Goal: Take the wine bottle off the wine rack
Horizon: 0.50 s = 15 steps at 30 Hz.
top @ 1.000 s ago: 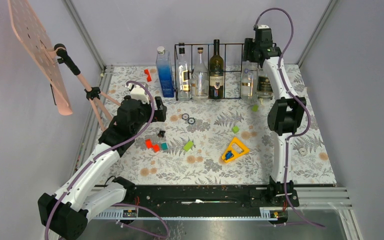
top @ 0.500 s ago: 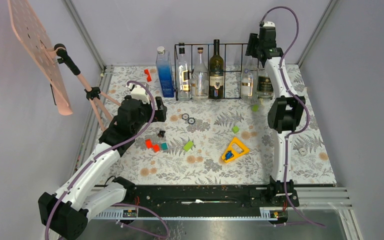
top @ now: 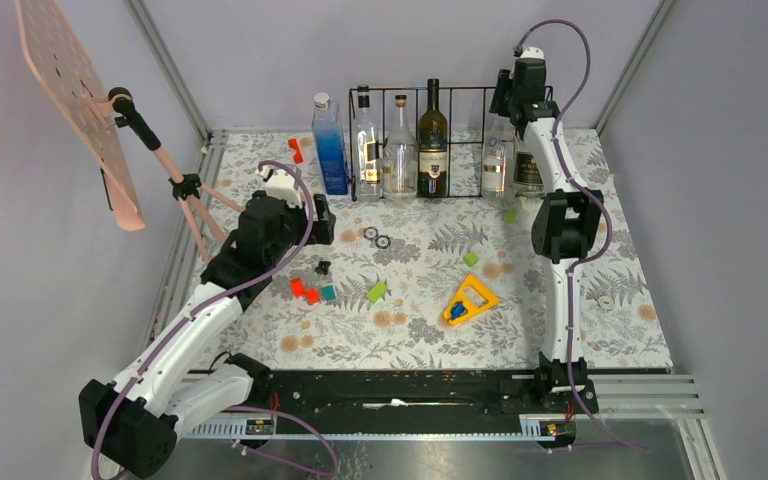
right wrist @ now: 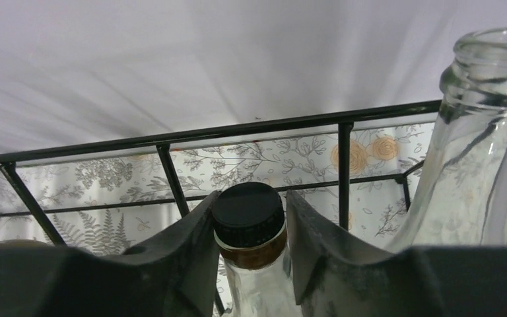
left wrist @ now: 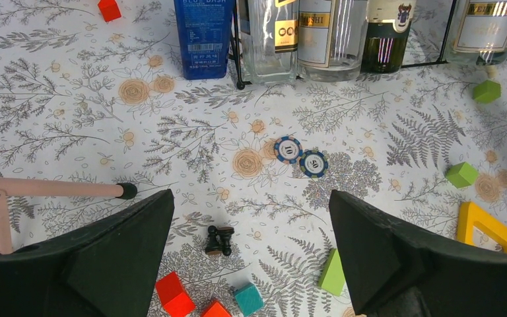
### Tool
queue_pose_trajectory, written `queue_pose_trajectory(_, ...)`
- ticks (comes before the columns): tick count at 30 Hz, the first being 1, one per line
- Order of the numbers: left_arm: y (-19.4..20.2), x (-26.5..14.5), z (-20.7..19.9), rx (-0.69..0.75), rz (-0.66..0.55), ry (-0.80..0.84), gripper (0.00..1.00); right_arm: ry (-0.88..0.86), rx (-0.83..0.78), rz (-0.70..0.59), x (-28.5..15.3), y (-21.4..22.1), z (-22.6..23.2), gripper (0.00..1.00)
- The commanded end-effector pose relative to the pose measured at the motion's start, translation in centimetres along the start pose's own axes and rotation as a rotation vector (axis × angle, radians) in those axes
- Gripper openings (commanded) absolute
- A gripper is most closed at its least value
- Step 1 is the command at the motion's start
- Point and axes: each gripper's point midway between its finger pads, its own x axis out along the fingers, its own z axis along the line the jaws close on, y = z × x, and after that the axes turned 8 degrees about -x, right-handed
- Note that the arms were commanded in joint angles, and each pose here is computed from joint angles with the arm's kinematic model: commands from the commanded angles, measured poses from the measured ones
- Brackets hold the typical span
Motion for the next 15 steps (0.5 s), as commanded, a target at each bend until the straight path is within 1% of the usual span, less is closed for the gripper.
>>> queue_pose_trajectory(1,-1.2,0.1,-0.9,0.009,-0.031,0.037,0.97,-0.042,0.006,-0.114,-0.6,-3.9,0.7,0.32)
queue_pose_trajectory(2,-1.2,0.1,-1.0,0.009,-0.031,0.037,0.97,-0.050,0.001,-0.119,-0.8,-4.2,0.8,0.22)
queue_pose_trajectory(6,-1.2,0.2,-0.9,0.009,-0.031,0.035,0.97,-0.064,0.000,-0.148,-1.9,-5.6,1.0,0.00)
queue_pose_trajectory(10,-1.3,0.2,-1.0,0.009,-0.033,0.038,0.97,-0.076,-0.016,-0.214,-3.8,-7.2,1.1,0.00)
queue_pose_trajectory(12,-1.3,0.2,-1.0,0.007,-0.033,0.040,0.97,-0.077,-0.035,-0.269,-6.0,-9.0,1.0,0.00)
queue_pose_trajectory(15,-1.2,0.2,-1.1,0.005,-0.029,0.044,0.97,-0.074,-0.062,-0.314,-8.7,-10.3,0.7,0.00)
